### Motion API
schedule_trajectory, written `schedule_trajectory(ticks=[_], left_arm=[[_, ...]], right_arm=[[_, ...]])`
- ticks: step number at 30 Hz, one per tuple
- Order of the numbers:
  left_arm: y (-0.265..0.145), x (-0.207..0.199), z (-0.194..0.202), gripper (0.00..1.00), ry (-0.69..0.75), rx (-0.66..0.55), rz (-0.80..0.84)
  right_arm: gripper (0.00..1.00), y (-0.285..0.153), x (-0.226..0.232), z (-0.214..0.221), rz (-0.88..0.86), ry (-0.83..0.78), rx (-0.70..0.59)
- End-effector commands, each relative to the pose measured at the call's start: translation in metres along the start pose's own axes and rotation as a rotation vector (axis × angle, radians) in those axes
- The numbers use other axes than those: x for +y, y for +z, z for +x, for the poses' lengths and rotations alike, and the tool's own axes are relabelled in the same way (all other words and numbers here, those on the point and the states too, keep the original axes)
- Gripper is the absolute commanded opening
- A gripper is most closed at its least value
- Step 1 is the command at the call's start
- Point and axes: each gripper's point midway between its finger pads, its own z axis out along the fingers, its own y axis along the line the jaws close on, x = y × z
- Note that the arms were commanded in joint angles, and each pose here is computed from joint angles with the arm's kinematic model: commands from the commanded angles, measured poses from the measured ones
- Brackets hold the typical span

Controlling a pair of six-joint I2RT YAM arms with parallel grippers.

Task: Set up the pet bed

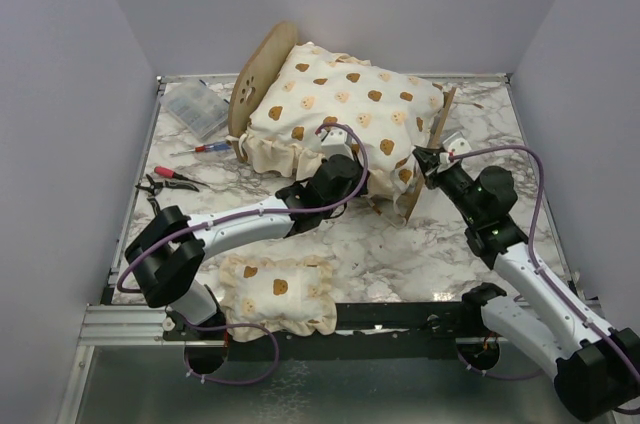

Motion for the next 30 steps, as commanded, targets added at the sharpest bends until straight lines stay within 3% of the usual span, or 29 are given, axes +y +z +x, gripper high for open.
schedule_trajectory(ticks=[1, 9, 14, 19, 22, 24, 30], left_arm=[[-0.009, -0.006, -0.007, 0.14, -0.021, -0.013, 0.040], [-0.008, -0.008, -0.004, 0.14, -0.027, -0.003, 0.052], [-0.008, -0.010, -0.002, 0.14, -0.026, 0.003, 0.061], [-0.007, -0.012, 0.001, 0.14, -0.024, 0.014, 0.070], [-0.006, -0.015, 0.003, 0.14, -0.019, 0.022, 0.081], [-0.006, -0.016, 0.003, 0.14, -0.015, 0.025, 0.087], [-0.006, -0.021, 0.003, 0.14, -0.004, 0.035, 0.092]], right_arm=[[0.01, 0.001, 0.006, 0.000, -0.082, -0.050, 0.028], [0.01, -0.007, 0.015, 0.023, -0.117, -0.018, 0.108], [0.07, -0.019, 0.016, 0.036, -0.065, 0.080, 0.146], [0.20, -0.031, 0.003, 0.044, 0.051, 0.158, 0.202], [0.50, -0.038, 0.003, 0.041, 0.073, 0.219, 0.227], [0.60, -0.044, 0.006, 0.038, 0.072, 0.272, 0.266], [0.63, -0.062, 0.002, 0.020, 0.120, 0.389, 0.383]])
